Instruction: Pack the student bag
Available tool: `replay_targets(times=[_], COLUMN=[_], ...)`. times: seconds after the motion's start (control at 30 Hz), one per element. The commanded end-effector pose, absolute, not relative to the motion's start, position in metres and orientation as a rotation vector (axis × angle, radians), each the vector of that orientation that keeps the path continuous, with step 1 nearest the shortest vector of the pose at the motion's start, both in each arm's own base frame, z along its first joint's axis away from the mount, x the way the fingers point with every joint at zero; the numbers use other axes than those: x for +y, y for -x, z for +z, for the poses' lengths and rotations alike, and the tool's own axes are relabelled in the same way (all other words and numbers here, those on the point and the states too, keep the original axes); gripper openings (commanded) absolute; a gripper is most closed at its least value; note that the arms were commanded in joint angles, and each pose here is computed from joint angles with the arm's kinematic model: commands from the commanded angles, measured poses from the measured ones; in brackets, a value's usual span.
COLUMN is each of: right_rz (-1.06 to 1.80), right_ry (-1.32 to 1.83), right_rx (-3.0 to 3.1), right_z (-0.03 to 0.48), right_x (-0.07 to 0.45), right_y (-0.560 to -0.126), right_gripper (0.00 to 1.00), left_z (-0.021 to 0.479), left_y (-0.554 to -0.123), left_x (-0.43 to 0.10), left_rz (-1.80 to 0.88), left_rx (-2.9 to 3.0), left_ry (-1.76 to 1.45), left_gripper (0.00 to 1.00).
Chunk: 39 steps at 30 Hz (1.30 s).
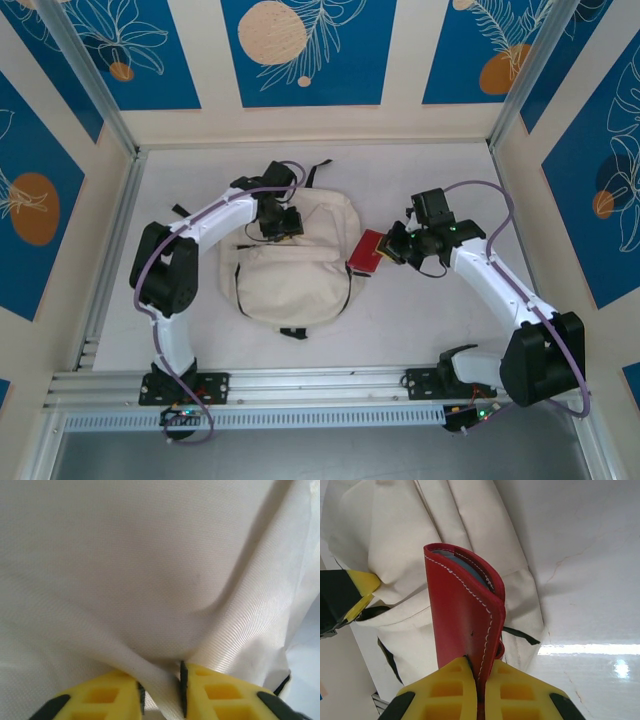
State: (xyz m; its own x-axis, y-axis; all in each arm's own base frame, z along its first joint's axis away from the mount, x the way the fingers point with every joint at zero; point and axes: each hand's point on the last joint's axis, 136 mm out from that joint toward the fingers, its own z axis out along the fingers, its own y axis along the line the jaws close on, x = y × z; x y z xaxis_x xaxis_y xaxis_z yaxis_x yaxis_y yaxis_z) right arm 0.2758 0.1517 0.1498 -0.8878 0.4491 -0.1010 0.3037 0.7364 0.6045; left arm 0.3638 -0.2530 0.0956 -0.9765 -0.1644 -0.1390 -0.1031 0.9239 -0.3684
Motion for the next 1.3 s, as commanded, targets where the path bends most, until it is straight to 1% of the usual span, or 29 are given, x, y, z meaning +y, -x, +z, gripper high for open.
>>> replay_targets(times=[0.0, 0.1, 0.13, 0.33, 0.57, 0.67, 0.87, 1.13, 1.27], right_rz=[0.940, 0.968, 0.980, 1.101, 1.199, 1.209, 1.218, 1.192, 1.155], right_ry=[-0.528, -0.477, -0.452, -0.248, -0.076, -0.053, -0.106, -0.299, -0.420], right_rx=[2.685, 2.693, 2.700, 2.739, 2.796, 2.810, 2.755, 2.766, 2.697], right_z=[0.159, 0.161, 0.162, 0.166, 0.158, 0.150, 0.147, 0.123, 0.116], right_x=[0.162, 0.172, 0.177, 0.223, 0.284, 0.302, 0.314, 0.313, 0.313], right_y=[-0.273, -0.268, -0.267, -0.253, -0.242, -0.245, -0.268, -0.292, -0.312], right_gripper=[0.08, 0.08, 0.08, 0.08, 0.07, 0.07, 0.07, 0.07, 0.06], left_z=[0.123, 0.146, 0.155, 0.194, 0.204, 0.203, 0.199, 0.198, 0.194], left_y=[-0.367, -0.370, -0.371, -0.371, -0.371, -0.370, -0.367, -0.366, -0.365], left_x=[-0.269, -0.264, -0.263, -0.261, -0.265, -0.268, -0.268, -0.269, -0.267], left_rz=[-0.618, -0.614, -0.618, -0.659, -0.695, -0.704, -0.702, -0.707, -0.696], left_rx=[2.844, 2.783, 2.759, 2.657, 2.642, 2.660, 2.684, 2.691, 2.705], left_ry=[0.152, 0.136, 0.130, 0.102, 0.076, 0.058, 0.045, 0.040, 0.052], left_gripper=[0.12, 0.01, 0.00, 0.00, 0.00, 0.00, 0.00, 0.00, 0.00])
